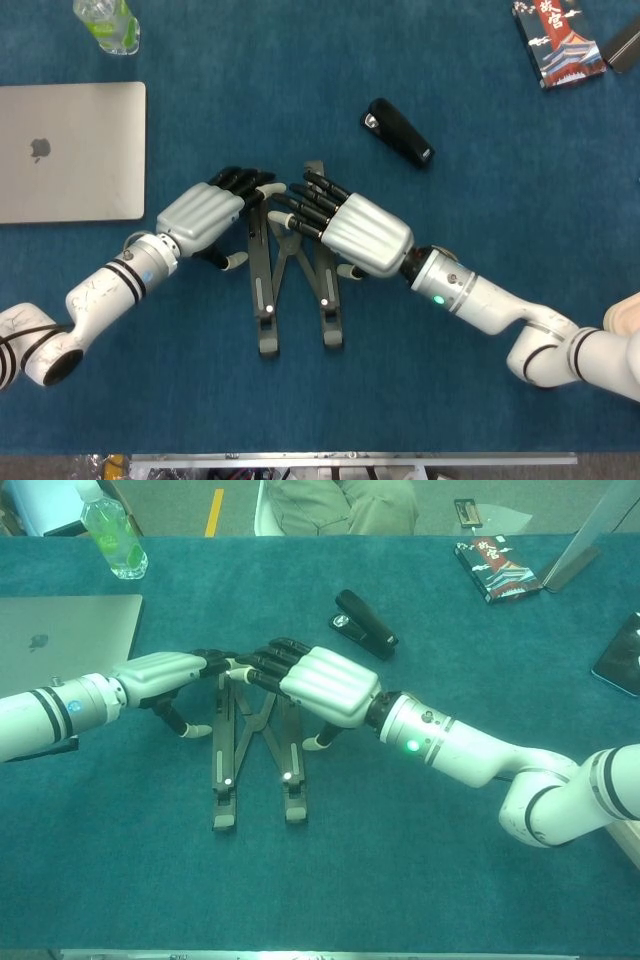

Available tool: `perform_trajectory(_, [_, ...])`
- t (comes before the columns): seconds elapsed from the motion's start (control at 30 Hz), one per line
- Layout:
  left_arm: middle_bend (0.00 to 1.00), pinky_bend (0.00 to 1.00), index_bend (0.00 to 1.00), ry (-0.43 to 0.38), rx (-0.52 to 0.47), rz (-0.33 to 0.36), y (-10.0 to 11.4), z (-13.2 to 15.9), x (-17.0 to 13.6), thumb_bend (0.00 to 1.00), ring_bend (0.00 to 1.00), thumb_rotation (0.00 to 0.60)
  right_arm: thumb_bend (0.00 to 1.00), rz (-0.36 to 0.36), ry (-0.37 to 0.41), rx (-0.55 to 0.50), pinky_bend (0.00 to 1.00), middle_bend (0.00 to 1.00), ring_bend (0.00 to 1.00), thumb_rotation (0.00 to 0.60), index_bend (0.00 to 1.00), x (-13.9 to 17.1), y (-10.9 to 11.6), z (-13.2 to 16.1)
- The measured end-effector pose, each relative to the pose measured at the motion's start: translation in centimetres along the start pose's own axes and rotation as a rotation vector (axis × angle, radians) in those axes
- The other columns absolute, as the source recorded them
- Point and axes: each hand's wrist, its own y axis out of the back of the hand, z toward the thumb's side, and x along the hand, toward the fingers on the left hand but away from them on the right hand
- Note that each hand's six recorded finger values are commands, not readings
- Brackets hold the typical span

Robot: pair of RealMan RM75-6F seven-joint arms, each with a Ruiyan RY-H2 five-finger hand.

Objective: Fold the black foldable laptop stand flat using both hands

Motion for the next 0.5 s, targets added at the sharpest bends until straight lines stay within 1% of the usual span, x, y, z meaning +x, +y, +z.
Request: perform_trajectory(0.5, [0.0,0.0,0.0,-0.016,-0.026,-0.003,-0.05,0.78,-0.01,0.29,0.0,0.6,0.09,-0.021,-0.022,-0.012,0.05,0.0,0.0,0.6,0.0,-0.82,0.03,-0.03])
